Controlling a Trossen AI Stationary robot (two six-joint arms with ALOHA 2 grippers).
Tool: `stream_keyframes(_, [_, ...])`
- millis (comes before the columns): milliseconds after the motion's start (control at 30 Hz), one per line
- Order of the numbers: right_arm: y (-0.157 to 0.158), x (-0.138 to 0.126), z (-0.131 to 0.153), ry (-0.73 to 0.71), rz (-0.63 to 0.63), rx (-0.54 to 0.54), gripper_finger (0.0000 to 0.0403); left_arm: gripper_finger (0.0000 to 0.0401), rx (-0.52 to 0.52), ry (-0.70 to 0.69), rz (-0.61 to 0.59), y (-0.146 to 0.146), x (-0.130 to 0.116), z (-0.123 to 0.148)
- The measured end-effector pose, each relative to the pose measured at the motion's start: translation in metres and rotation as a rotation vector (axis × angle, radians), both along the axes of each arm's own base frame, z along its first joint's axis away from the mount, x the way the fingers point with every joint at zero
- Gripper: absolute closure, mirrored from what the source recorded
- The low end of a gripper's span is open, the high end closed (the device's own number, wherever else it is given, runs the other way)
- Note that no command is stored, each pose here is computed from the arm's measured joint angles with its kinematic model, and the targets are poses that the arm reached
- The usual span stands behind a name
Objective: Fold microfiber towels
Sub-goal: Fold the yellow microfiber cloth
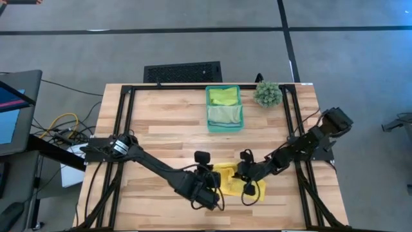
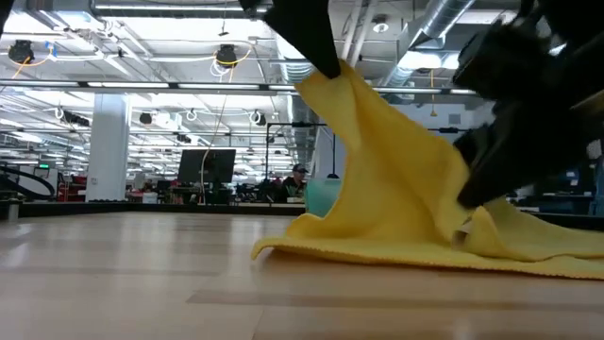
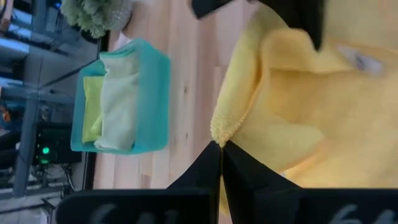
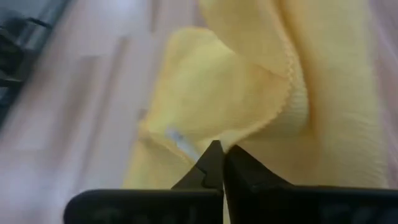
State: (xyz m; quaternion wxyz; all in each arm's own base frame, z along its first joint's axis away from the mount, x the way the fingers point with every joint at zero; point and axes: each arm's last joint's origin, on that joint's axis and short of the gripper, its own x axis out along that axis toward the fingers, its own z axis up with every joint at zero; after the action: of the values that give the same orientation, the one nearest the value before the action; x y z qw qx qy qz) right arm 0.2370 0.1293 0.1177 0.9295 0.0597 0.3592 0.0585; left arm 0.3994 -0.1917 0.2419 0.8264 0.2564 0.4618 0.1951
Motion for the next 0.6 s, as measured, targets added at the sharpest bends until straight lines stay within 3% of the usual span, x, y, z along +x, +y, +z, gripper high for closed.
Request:
stream_keyframes(200, [0.010, -0.025, 0.042, -0.059, 0.137, 0.027, 0.0370, 0.0401, -0.104, -0.052, -0.069, -0.032, -0.011, 0.025])
stream_keyframes(333, [0.021, -0.048, 0.077, -0.138, 0.431, 0.155, 0.0385, 0.0401, -0.160, -0.139, -0.160, -0.064, -0.025, 0.056])
stream_keyframes(433, [0.025, -0.060, 0.116, -0.280, 0.633, 0.240, 0.0395, 0.0401, -0.164, -0.190, -0.241, -0.084, -0.039, 0.080])
stream_keyframes(533, [0.019, -0.068, 0.150, -0.400, 0.660, 0.295, 0.0395, 0.0401, -0.186, -0.226, -0.254, -0.090, -0.050, 0.101])
stream_keyframes(600, [0.009, -0.072, 0.158, -0.385, 0.633, 0.280, 0.0393, 0.0401, -0.188, -0.226, -0.219, -0.085, -0.053, 0.106])
